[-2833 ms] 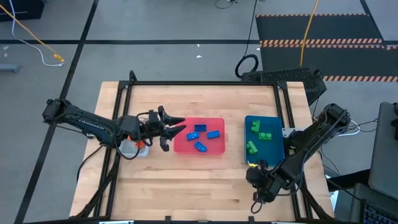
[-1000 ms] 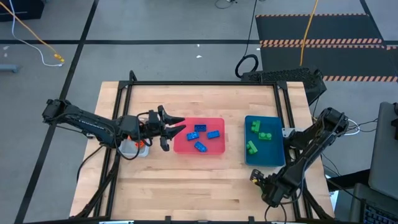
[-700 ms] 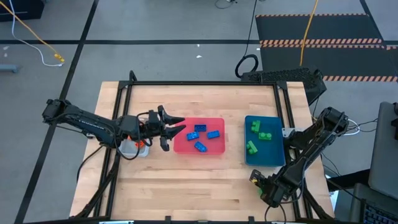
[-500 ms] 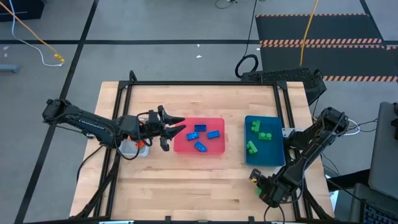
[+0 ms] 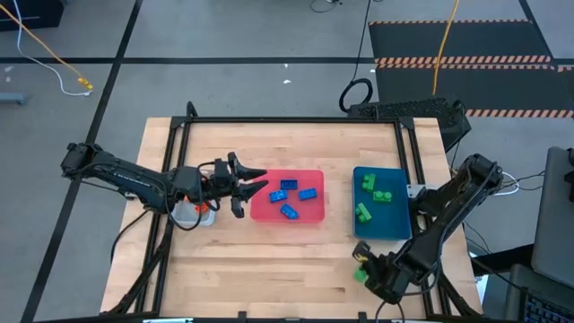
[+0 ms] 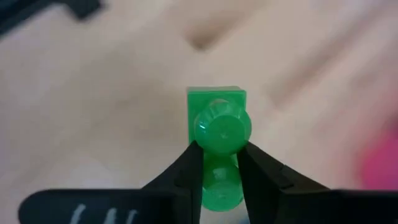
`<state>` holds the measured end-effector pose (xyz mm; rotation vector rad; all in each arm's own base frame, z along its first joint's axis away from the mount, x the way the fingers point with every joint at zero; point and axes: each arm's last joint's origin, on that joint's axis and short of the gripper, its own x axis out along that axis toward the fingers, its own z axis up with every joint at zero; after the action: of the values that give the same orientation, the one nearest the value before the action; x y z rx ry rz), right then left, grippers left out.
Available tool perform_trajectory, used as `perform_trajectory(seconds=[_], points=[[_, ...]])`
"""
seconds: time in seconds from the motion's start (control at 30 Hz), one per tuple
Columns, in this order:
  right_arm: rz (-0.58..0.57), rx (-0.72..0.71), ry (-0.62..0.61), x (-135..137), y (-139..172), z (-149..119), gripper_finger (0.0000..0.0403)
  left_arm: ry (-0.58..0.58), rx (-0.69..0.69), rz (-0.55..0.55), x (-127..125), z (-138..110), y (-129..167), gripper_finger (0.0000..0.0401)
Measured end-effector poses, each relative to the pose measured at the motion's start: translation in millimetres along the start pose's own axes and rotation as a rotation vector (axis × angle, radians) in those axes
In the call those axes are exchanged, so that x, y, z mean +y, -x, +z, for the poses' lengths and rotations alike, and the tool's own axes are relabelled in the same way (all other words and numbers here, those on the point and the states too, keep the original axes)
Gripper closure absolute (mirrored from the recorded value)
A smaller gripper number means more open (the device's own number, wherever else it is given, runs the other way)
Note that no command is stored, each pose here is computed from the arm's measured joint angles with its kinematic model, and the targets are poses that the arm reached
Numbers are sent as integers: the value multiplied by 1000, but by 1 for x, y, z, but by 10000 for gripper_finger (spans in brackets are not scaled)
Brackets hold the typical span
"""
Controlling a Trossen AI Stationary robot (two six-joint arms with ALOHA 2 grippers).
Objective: Sort & place blocks by color
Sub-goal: Put the green game piece into the blue bin, then return to Home Position
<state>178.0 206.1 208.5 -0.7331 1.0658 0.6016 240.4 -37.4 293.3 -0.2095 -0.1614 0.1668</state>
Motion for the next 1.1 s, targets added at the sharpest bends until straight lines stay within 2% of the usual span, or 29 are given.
perform_trajectory(seconds=[0.13,0.2,0.33,0.43,0.53,0.63,0.7,0.83,0.97,1.1], points=[[-116,84,-32,-20,31,-1,330,1,2,-2,0,0,0,249],[-140,153,-93,-29,44,-10,332,2,2,-2,-1,0,0,249],[-171,342,-275,-40,61,-40,331,1,2,-2,-1,0,0,249],[-196,431,-448,-43,70,-62,329,-3,3,-2,-1,0,0,249],[-198,424,-620,-43,72,-77,328,-5,3,-2,-1,0,0,249],[-206,377,-714,-42,70,-87,319,-6,3,-2,-1,0,0,249],[-207,339,-763,-41,68,-91,302,-7,3,-2,-1,0,0,249],[-219,299,-849,-41,66,-97,244,-6,3,-2,-1,0,0,249],[-267,324,-922,-38,62,-107,186,-4,3,-2,-1,0,0,249],[-284,337,-966,-36,59,-114,152,-2,3,-2,-1,0,0,249]])
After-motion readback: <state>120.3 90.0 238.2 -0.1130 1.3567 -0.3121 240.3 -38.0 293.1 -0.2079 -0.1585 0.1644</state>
